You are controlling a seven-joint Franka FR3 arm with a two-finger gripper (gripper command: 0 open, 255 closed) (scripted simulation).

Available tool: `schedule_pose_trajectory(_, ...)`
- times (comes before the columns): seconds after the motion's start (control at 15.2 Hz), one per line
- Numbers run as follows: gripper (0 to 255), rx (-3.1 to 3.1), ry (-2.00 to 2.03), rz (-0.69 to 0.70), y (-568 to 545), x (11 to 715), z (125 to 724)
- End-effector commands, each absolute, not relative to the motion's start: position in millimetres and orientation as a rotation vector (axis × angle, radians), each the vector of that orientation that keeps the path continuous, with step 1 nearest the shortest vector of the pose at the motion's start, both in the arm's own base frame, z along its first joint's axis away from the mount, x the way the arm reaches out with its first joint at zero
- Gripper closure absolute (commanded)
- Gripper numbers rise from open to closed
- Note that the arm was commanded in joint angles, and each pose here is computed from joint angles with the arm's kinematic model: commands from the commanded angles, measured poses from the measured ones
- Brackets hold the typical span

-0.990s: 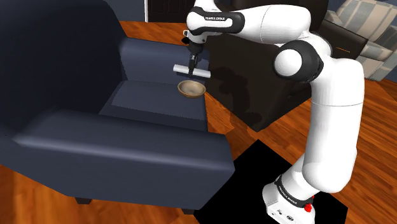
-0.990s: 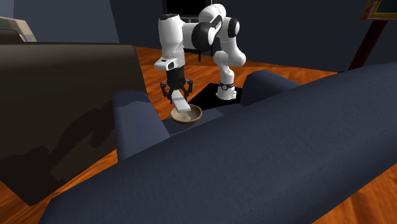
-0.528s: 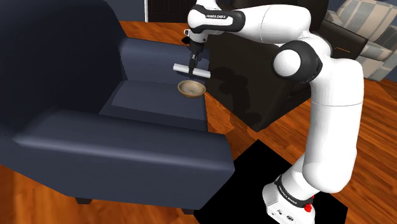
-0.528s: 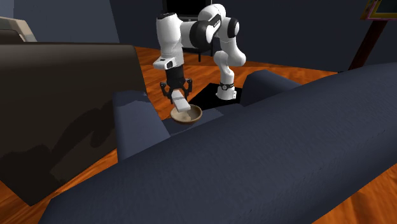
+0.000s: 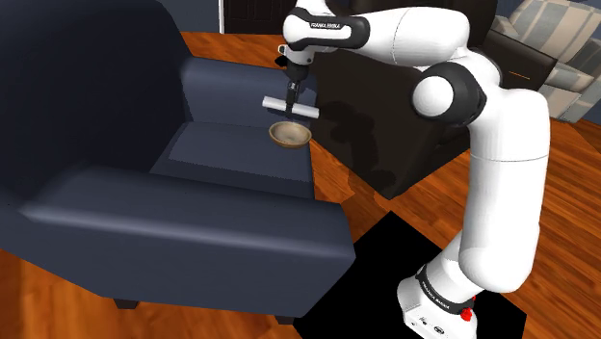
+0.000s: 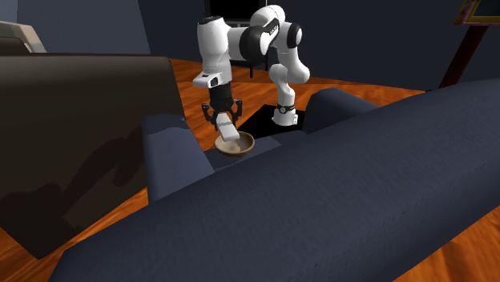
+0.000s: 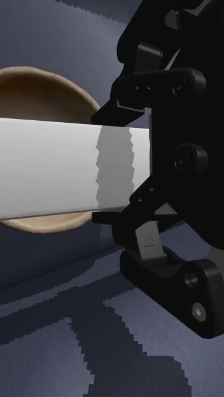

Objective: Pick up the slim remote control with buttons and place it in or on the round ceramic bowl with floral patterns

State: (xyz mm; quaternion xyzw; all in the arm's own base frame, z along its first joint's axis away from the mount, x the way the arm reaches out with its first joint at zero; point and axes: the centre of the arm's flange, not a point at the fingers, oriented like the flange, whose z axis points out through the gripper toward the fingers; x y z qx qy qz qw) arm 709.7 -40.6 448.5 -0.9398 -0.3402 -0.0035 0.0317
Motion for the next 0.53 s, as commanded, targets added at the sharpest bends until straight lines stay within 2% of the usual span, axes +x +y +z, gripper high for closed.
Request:
schedule_pose_trajectory(0.0, 0, -2.946, -1.034, 0.012, -59.4, 736.9, 377.9)
schedule_pose_trajectory(0.13, 0, -2.946, -1.033, 0.013, -60.1, 738.5, 371.9)
schedule_pose_trajectory(0.26, 0, -2.944, -1.029, 0.011, -64.4, 759.5, 394.4)
schedule_pose_trajectory(0.33, 0, -2.947, -1.033, 0.012, -60.8, 722.1, 378.0)
schedule_pose_trajectory(0.46, 0, -2.947, -1.032, 0.012, -61.2, 722.5, 404.4)
